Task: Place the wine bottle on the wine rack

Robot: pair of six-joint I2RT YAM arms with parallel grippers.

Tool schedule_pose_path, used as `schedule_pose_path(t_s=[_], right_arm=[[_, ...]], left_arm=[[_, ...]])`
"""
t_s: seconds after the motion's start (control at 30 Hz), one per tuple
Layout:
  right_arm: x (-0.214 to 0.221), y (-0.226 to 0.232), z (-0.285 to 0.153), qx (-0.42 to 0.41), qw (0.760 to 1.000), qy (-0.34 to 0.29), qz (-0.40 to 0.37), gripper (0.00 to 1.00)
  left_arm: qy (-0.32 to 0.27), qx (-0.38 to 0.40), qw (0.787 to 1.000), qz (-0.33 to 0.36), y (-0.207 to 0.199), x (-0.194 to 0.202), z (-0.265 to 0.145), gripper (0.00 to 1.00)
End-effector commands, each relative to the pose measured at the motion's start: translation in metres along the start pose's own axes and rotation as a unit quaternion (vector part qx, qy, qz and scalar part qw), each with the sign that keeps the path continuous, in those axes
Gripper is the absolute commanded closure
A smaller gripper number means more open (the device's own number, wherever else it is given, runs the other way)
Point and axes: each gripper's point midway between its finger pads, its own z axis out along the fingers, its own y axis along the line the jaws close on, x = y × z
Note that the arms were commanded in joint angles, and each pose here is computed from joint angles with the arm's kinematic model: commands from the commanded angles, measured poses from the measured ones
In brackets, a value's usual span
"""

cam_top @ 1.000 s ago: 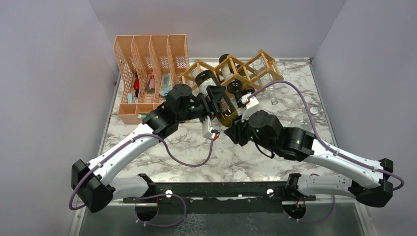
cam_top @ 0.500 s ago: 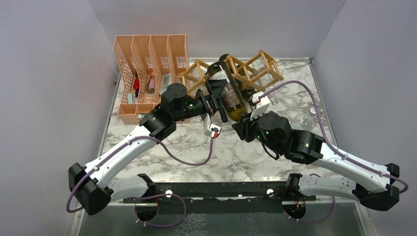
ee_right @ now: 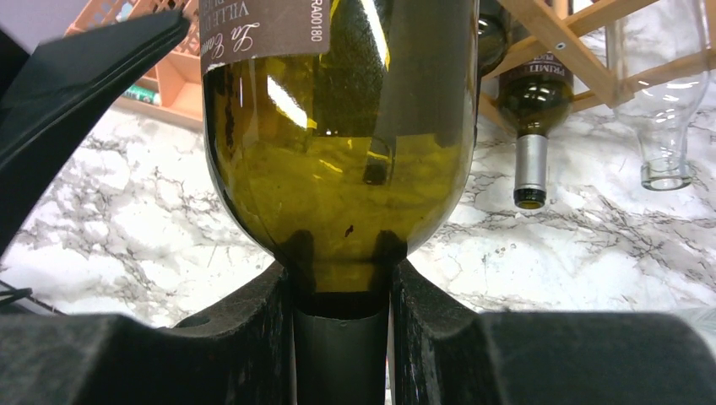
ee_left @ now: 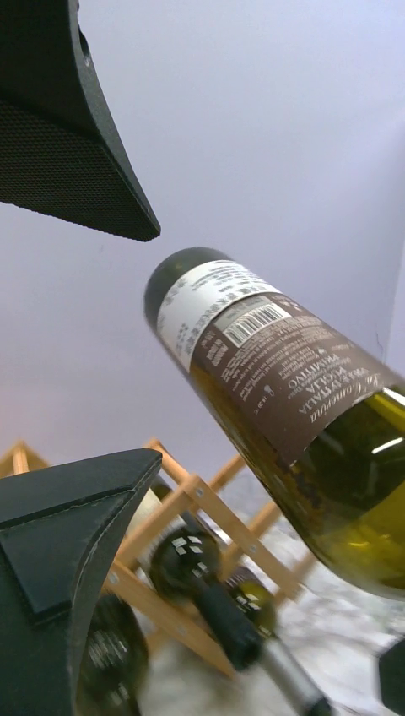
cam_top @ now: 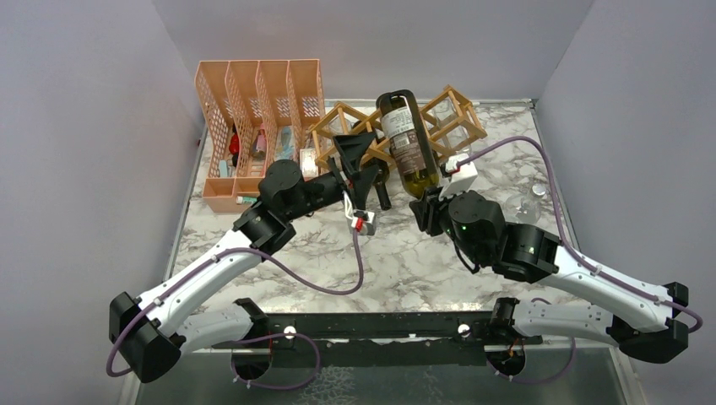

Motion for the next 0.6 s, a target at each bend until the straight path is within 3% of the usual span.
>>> schedule_pose_path(t_s=[0.0,0.07,0.1,0.2,0.27,0.43,0.57], right_arm=[[-0.047,-0.01,-0.013,0.019,0.994,-0.083,0.068,0.99],[-0.044,-0.01,-0.012,0.016,0.994,-0.08,0.067,0.99],[-0.043,-0.009,-0.012,0.016,0.995,-0.079,0.066,0.99],[-0.039,-0.006,-0.008,0.012,0.995,-0.074,0.064,0.99],[-0.037,-0.005,-0.005,0.014,0.995,-0.072,0.061,0.99],[-0.032,-0.002,0.01,0.028,0.996,-0.075,0.03,0.99],[-0.037,0.007,0.025,0.023,0.997,-0.076,0.008,0.99]], left_arm=[[-0.023,-0.098,0.971,-0.218,0.028,-0.014,-0.018,0.01],[0.032,-0.145,0.936,-0.319,0.034,0.006,-0.027,0.01],[0.062,-0.181,0.906,-0.377,0.039,0.019,-0.034,0.01],[0.156,-0.294,0.782,-0.528,0.045,0.057,-0.059,0.01],[0.193,-0.317,0.727,-0.578,0.034,0.067,-0.069,0.01],[0.24,-0.32,0.662,-0.633,0.0,0.067,-0.093,0.01],[0.271,-0.328,0.637,-0.642,-0.01,0.066,-0.117,0.01]])
